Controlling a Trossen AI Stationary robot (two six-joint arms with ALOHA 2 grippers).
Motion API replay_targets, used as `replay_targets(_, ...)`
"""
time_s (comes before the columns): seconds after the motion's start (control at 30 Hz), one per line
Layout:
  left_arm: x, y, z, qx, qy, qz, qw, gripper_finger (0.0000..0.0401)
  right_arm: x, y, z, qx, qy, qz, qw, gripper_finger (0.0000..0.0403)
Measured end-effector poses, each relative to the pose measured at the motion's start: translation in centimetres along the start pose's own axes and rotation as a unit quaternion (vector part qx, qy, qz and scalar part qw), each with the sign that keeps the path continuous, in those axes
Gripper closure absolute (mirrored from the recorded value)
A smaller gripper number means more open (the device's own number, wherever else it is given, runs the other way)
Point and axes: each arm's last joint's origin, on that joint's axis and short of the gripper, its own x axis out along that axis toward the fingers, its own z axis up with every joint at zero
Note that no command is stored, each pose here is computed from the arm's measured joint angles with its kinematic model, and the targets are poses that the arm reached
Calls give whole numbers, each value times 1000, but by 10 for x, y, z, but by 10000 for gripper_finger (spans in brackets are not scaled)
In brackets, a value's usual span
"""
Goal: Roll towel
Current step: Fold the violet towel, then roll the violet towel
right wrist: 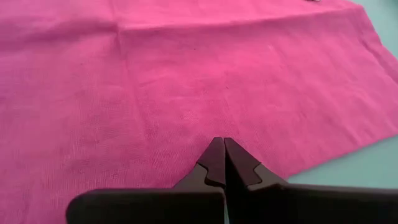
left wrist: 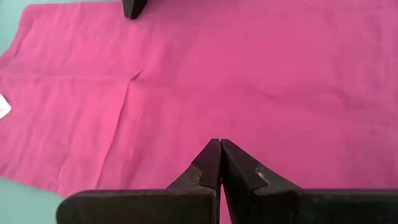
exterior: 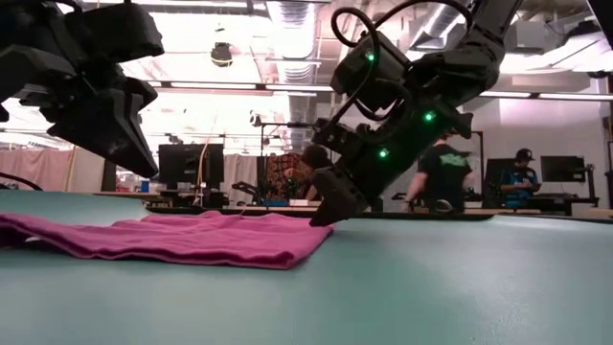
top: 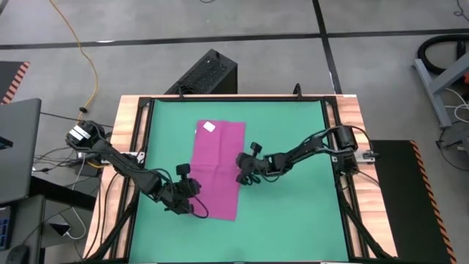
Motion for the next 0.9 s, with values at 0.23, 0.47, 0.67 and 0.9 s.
replay_targets(0.23, 0, -1, 2, -4, -9, -4, 1000, 401, -5, -15, -1, -1, 37, -49, 998, 392)
replay_targets(0.47, 0, -3, 7, 8, -31, -12, 999, 401, -26, -35, 9, -5, 50, -109, 993, 392)
replay_targets(0.67, 0, -3, 9, 22, -41, -8, 999, 401, -65, -28, 33, -15, -6, -73, 997, 387)
replay_targets(0.9, -5, -8, 23, 49, -100, -47, 993, 401, -149, 5, 48, -79, -102, 28, 991, 385)
